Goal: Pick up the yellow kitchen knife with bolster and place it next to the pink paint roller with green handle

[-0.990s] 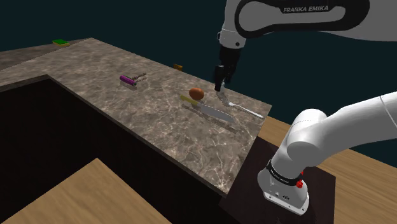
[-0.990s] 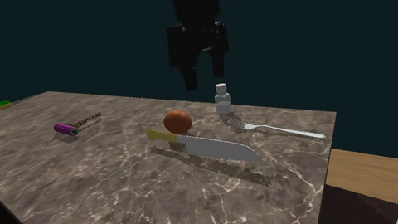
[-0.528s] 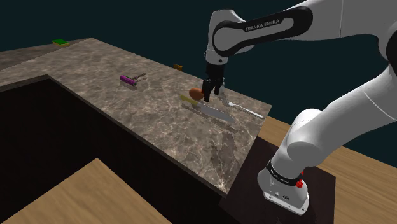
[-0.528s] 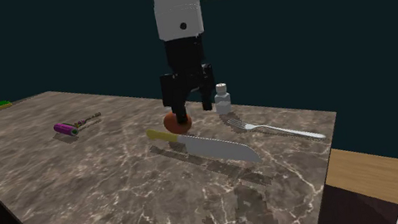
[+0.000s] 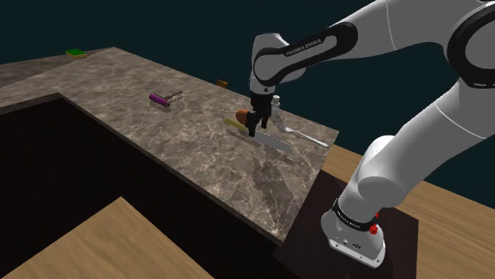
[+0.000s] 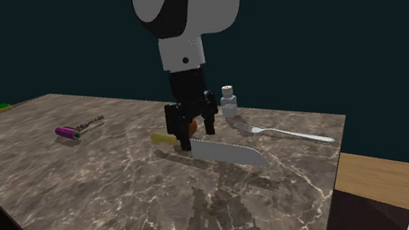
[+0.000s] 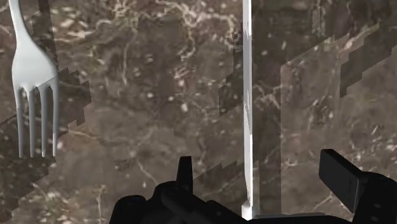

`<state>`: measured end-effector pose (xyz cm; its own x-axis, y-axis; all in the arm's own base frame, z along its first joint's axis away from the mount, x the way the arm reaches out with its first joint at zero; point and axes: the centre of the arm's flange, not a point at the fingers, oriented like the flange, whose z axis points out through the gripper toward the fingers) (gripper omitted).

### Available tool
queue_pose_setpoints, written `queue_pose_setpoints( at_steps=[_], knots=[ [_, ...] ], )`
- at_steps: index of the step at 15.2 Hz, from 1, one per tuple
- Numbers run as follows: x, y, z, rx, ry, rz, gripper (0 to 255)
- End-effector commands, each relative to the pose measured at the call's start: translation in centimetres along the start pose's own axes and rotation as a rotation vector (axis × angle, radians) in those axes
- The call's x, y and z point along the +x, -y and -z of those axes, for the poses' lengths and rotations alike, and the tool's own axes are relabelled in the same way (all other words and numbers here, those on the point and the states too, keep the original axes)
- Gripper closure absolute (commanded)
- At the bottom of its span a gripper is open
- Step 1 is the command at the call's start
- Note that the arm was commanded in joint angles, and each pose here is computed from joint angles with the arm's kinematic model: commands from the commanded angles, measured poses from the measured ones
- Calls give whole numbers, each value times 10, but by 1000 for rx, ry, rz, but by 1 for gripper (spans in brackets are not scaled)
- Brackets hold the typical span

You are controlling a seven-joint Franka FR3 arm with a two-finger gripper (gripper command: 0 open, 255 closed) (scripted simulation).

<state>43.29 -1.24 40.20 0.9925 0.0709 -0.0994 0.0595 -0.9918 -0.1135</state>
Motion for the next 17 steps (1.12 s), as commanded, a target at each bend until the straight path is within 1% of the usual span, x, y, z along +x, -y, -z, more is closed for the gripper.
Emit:
queue_pose_setpoints(
  at_steps=[1, 2, 10, 11, 17],
  knots=[
    [0, 1, -11, 0, 0, 0, 0],
    [0, 1, -19, 0, 0, 0, 0],
    [0, 1, -19, 0, 0, 0, 0],
    [0, 1, -19, 0, 0, 0, 255],
    [0, 1, -19, 0, 0, 0, 255]
  ],
)
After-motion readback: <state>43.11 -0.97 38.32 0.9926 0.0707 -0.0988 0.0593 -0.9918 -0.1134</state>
